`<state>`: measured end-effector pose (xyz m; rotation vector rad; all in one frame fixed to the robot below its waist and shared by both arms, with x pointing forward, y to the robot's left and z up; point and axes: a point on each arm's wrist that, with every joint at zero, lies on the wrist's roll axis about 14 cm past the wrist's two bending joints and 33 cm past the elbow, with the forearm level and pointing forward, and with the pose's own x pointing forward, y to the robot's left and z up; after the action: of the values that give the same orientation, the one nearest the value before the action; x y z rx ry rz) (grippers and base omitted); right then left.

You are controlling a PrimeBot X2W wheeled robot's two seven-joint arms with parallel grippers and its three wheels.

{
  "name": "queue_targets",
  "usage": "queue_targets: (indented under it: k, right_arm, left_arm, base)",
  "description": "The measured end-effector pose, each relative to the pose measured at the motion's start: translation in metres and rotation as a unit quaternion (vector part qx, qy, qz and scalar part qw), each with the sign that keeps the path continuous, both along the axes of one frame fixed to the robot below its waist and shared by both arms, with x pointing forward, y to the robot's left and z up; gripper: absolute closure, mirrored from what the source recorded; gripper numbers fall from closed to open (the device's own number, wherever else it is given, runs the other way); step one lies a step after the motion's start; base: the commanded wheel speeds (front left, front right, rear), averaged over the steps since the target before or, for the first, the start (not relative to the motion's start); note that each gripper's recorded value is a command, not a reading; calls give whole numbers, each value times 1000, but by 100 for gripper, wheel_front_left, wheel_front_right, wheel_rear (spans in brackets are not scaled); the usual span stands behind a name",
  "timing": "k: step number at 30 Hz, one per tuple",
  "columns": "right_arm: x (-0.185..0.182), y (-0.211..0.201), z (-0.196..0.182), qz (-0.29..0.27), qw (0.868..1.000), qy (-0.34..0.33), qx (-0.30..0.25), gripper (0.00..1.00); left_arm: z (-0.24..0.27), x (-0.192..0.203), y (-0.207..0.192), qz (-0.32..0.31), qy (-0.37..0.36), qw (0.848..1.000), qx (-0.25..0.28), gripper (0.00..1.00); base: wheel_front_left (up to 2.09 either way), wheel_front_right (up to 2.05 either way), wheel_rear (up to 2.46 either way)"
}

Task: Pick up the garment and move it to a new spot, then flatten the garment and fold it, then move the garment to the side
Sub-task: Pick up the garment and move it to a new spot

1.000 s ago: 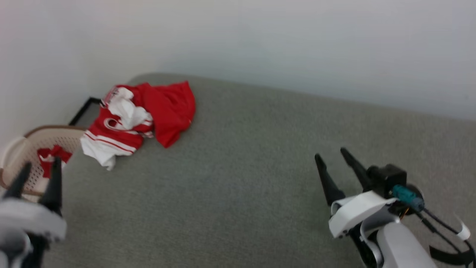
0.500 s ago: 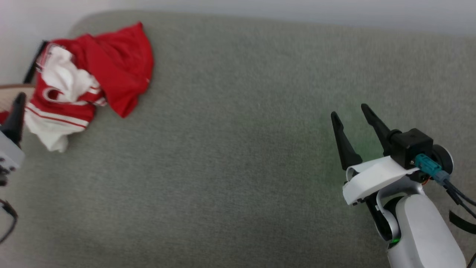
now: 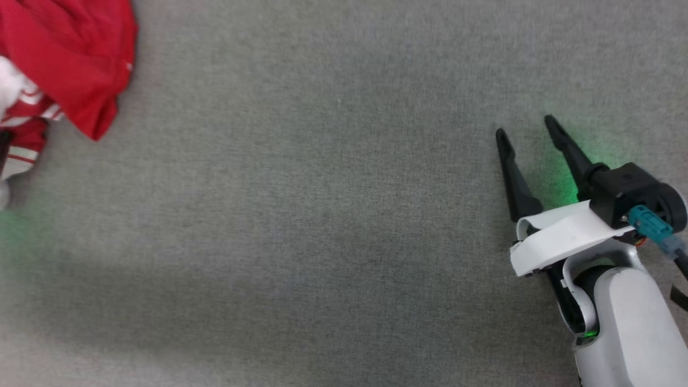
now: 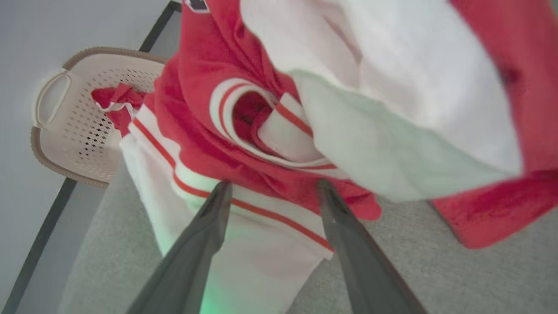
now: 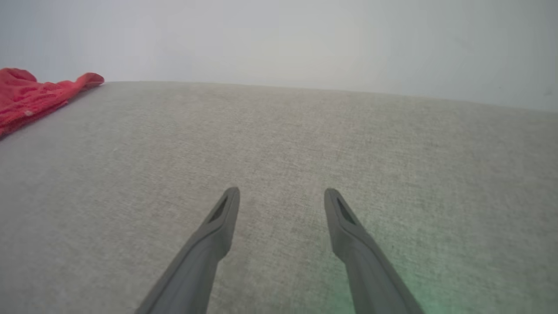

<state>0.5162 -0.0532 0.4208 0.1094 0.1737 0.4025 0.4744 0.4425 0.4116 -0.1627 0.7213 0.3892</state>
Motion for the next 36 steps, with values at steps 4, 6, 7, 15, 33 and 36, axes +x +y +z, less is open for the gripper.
queue_targets:
  k: [4, 6, 7, 15, 33, 36]
  right_arm:
    - [3, -4, -15, -6, 1000, 14, -1, 0]
    - [4, -5, -20, -7, 1000, 18, 0, 0]
    - [5, -5, -22, -7, 1000, 19, -1, 0]
    - [6, -7, -22, -11, 1000, 21, 2, 0]
    - [-26, -8, 16, -18, 999, 3, 40, 0]
    - [-33, -6, 29, -15, 999, -9, 48, 0]
  left_arm:
    - [-28, -2, 6, 25, 43, 999, -9, 0]
    - [-37, 0, 5, 27, 57, 998, -10, 0]
    - [-42, 0, 5, 30, 65, 997, -11, 0]
    - [-50, 2, 1, 34, 85, 995, -24, 71]
    - [74, -6, 43, 35, -90, 992, 75, 100]
    - [108, -12, 52, 33, -124, 987, 99, 100]
  base:
    - [0, 0, 0]
    - [0, 0, 0]
    - [0, 0, 0]
    - [0, 0, 0]
    - [0, 0, 0]
    - [0, 0, 0]
